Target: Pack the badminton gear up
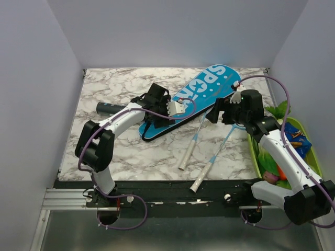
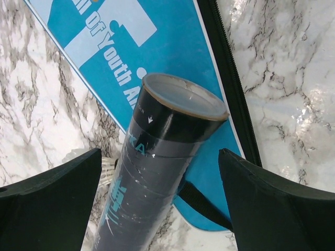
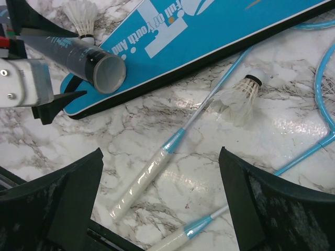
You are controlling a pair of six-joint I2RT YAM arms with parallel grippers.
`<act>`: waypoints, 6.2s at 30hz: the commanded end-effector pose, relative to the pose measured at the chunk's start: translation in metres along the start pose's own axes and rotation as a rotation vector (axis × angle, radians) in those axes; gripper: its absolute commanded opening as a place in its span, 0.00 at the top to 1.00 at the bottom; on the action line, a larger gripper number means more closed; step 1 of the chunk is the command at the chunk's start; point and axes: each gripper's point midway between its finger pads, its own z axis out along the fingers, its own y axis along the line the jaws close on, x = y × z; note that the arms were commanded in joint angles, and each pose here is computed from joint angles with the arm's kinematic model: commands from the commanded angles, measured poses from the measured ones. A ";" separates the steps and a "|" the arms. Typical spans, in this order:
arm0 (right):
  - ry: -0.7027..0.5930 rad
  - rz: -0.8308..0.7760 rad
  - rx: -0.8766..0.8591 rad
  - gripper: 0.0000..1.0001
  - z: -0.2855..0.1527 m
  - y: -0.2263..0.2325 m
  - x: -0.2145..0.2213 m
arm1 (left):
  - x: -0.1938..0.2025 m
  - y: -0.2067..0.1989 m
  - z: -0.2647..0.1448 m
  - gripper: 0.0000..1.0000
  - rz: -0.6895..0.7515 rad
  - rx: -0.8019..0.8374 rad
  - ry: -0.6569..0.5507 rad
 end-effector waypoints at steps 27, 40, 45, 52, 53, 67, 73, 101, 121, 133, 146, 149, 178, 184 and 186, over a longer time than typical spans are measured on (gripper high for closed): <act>0.071 0.021 -0.069 0.00 0.017 0.014 0.014 | 0.037 0.005 0.047 0.16 -0.031 0.080 0.050; 0.055 0.004 -0.090 0.00 0.006 0.023 0.004 | 0.025 0.031 0.017 0.65 -0.142 -0.057 0.069; 0.044 -0.002 -0.108 0.00 -0.006 0.030 -0.001 | -0.001 0.026 -0.012 0.76 -0.211 -0.134 -0.027; 0.027 -0.004 -0.148 0.00 -0.034 0.043 -0.006 | -0.032 -0.001 -0.046 0.96 -0.305 -0.139 -0.069; 0.019 -0.011 -0.165 0.00 -0.040 0.047 -0.007 | -0.039 -0.008 -0.054 0.97 -0.312 -0.133 -0.091; 0.077 -0.038 -0.397 0.03 -0.084 0.091 0.009 | -0.050 -0.088 -0.095 1.00 -0.615 -0.002 -0.213; 0.126 -0.055 -0.543 0.08 -0.085 0.124 0.013 | -0.061 -0.115 -0.108 1.00 -0.619 0.051 -0.377; 0.340 -0.087 -0.725 0.59 -0.029 0.200 0.041 | -0.071 -0.148 -0.131 1.00 -0.492 0.108 -0.628; 0.400 -0.079 -0.774 0.66 -0.021 0.217 0.057 | -0.072 -0.147 -0.136 1.00 -0.495 0.090 -0.659; 0.409 -0.080 -0.805 0.80 -0.024 0.225 0.056 | -0.072 -0.144 -0.138 1.00 -0.492 0.068 -0.670; 0.385 -0.084 -0.872 1.00 -0.042 0.233 0.050 | -0.081 -0.143 -0.154 1.00 -0.484 0.054 -0.756; 0.371 -0.094 -0.879 0.99 -0.048 0.232 0.048 | -0.082 -0.145 -0.156 1.00 -0.480 0.060 -0.769; 0.162 -0.147 -0.282 0.99 -0.023 0.119 0.027 | -0.078 -0.142 -0.158 1.00 -0.483 0.013 -0.750; 0.232 -0.108 -0.094 0.99 0.003 0.075 0.057 | -0.076 -0.135 -0.163 1.00 -0.511 -0.025 -0.737; 0.259 -0.093 -0.014 1.00 0.013 0.056 0.073 | -0.075 -0.132 -0.163 1.00 -0.538 -0.032 -0.724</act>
